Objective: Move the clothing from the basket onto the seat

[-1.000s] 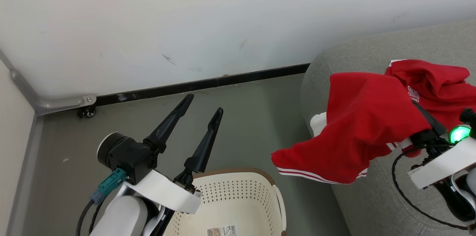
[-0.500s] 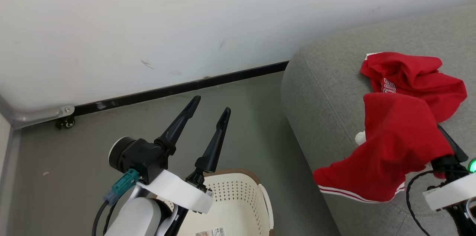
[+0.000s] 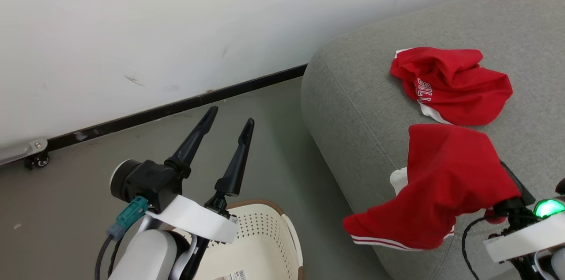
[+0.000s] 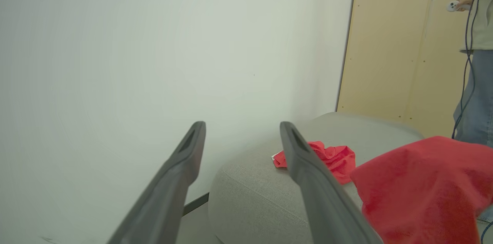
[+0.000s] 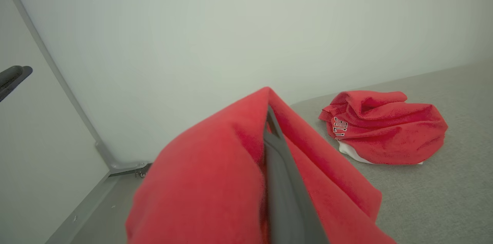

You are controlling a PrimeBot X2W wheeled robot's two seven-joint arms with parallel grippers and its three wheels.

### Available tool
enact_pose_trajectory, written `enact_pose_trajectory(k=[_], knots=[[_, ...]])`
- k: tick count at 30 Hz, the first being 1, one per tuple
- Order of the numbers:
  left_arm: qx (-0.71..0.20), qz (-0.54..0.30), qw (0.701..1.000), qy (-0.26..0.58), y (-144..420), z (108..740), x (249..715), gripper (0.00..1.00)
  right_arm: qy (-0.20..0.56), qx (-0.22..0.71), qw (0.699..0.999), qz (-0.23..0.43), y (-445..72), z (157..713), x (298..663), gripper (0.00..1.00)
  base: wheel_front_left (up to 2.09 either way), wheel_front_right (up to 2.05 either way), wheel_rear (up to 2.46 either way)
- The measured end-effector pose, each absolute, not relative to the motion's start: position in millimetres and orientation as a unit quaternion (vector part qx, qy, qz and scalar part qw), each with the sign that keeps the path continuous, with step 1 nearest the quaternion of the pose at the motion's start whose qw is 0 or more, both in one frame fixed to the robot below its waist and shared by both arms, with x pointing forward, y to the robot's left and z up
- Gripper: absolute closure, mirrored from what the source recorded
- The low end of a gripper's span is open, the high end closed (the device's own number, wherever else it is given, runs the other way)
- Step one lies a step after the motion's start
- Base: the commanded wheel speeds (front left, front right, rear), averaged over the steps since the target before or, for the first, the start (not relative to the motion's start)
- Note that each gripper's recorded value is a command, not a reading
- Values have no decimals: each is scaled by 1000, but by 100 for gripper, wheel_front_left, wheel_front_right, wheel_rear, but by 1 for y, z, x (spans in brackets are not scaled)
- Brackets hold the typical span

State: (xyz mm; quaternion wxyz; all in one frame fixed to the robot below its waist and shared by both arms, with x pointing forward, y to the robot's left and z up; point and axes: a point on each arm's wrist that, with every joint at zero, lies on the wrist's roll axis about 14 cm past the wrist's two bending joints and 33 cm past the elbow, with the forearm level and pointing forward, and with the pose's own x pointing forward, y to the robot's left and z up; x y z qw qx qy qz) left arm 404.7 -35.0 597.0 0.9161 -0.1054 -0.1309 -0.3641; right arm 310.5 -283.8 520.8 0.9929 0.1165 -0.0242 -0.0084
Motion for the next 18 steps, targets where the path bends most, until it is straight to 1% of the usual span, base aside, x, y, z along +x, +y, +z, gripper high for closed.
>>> enact_pose_trajectory(k=[8, 15, 18], knots=[[-90, -331, 929, -140, -21, 594, 427, 0, -97, 46, 994, -14, -313, 592, 336, 100, 0, 0, 0], [-79, -301, 940, -141, -5, 586, 439, 0, -133, -4, 991, -29, -341, 652, 361, 100, 0, 0, 0], [-78, -298, 941, -139, -3, 582, 441, 0, -137, -13, 990, -37, -351, 668, 373, 100, 0, 0, 0]])
